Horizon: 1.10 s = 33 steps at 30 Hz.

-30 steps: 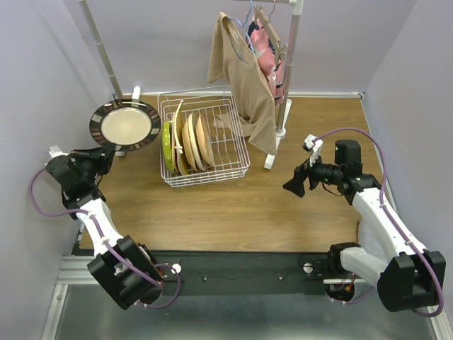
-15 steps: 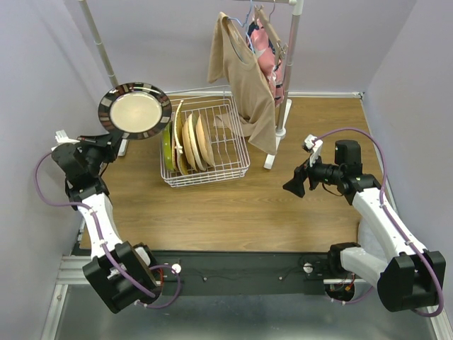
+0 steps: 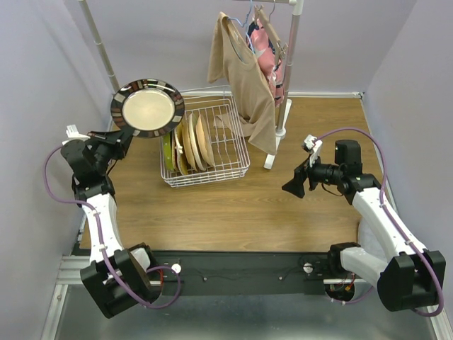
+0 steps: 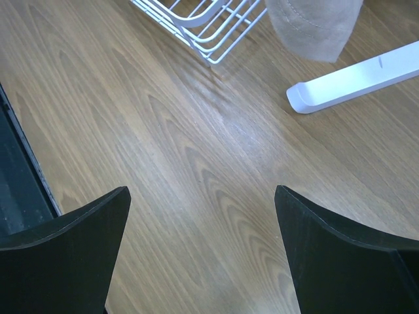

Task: Load the plates into the dish rack
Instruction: Pass the plate from the left arm to the right

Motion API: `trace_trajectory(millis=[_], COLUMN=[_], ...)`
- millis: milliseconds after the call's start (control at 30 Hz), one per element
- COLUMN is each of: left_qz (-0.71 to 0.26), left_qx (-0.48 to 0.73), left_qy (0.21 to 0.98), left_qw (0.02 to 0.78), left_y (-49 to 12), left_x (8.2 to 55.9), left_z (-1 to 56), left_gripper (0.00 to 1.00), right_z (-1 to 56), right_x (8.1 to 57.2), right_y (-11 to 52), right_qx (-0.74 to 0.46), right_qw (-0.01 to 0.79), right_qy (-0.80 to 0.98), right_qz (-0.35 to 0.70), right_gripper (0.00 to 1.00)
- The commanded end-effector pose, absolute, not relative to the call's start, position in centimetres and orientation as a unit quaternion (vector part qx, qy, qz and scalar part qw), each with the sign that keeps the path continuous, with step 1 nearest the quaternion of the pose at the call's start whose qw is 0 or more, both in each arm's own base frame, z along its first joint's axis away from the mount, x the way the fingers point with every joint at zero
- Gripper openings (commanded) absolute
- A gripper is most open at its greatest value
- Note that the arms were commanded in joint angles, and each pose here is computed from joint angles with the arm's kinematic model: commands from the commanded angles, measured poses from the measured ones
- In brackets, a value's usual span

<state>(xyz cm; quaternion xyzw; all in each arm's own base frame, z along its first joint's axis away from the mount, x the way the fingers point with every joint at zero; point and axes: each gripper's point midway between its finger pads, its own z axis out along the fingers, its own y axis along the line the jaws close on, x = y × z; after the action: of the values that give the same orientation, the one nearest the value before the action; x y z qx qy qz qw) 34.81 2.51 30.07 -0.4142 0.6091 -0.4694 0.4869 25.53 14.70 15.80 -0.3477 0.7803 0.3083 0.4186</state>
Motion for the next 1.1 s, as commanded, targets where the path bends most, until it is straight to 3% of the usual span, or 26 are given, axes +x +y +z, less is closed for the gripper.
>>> trace_trajectory(millis=[0,367,633,1067], left_qz=[-0.506,-0.547,-0.57,-0.61], left_qx=[-0.322,-0.281,-0.259,-0.213], left_qy=[0.571,0.573,0.586,0.599], left_qw=[0.56,0.541,0.514,0.473], left_y=[0.3,-3.9,-7.2,-12.6], left_x=[33.7,32.1,31.2,28.1], left_z=[37.7,38.7,37.9,37.3], left_gripper=[0.0,0.0,0.0,0.0], right_z=[17.7,20.5,26.7,28.6], right_x=[25.1,24.5,24.4,24.5], right_y=[15.8,16.7,18.0,19.9], right_qx=[-0.356,-0.354,-0.33,-0.242], right_qw=[0.421,0.407,0.411,0.299], right_qy=[0.762,0.751,0.73,0.74], right_qz=[0.339,0.38,0.436,0.551], right_gripper=[1.0,1.0,1.0,0.99])
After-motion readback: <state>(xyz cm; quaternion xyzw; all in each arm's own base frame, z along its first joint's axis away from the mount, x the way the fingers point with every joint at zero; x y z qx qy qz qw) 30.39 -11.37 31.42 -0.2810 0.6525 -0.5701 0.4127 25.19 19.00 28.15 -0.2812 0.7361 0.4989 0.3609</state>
